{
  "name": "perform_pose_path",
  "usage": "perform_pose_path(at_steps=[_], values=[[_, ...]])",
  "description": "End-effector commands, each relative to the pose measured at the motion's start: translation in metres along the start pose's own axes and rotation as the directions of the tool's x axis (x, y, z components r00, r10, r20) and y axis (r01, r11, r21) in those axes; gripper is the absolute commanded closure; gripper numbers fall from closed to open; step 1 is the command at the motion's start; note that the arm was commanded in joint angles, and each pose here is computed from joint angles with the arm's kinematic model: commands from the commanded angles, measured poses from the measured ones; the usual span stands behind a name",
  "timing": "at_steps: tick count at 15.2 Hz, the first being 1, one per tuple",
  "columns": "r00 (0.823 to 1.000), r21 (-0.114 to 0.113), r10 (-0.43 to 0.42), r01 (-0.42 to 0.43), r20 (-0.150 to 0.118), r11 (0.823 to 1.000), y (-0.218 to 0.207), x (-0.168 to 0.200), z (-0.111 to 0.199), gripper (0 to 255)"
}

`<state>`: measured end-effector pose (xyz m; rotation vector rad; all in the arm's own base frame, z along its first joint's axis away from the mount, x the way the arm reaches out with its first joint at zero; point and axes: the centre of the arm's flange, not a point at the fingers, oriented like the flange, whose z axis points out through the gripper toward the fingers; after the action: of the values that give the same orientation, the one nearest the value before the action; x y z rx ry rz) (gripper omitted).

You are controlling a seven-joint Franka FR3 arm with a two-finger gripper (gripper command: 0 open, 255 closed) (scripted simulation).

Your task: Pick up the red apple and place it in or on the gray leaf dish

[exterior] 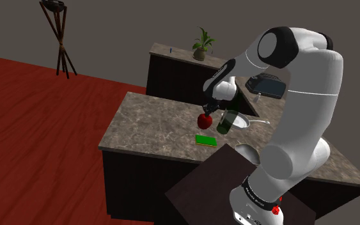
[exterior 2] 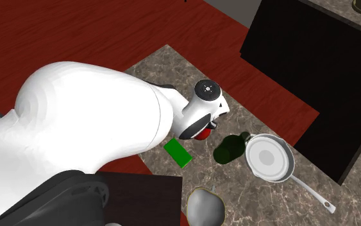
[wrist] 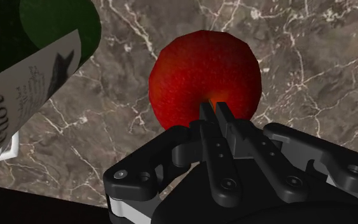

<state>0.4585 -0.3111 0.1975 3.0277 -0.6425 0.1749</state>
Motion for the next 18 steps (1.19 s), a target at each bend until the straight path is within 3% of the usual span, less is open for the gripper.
perform_pose_path(at_steps=[1, 18], values=[[1.000, 0.000, 0.000, 0.000, 0.002, 1.000, 0.000, 0.000, 0.001, 255], [1.000, 0.000, 0.000, 0.000, 0.002, 1.000, 0.001, 0.011, -0.088, 255]])
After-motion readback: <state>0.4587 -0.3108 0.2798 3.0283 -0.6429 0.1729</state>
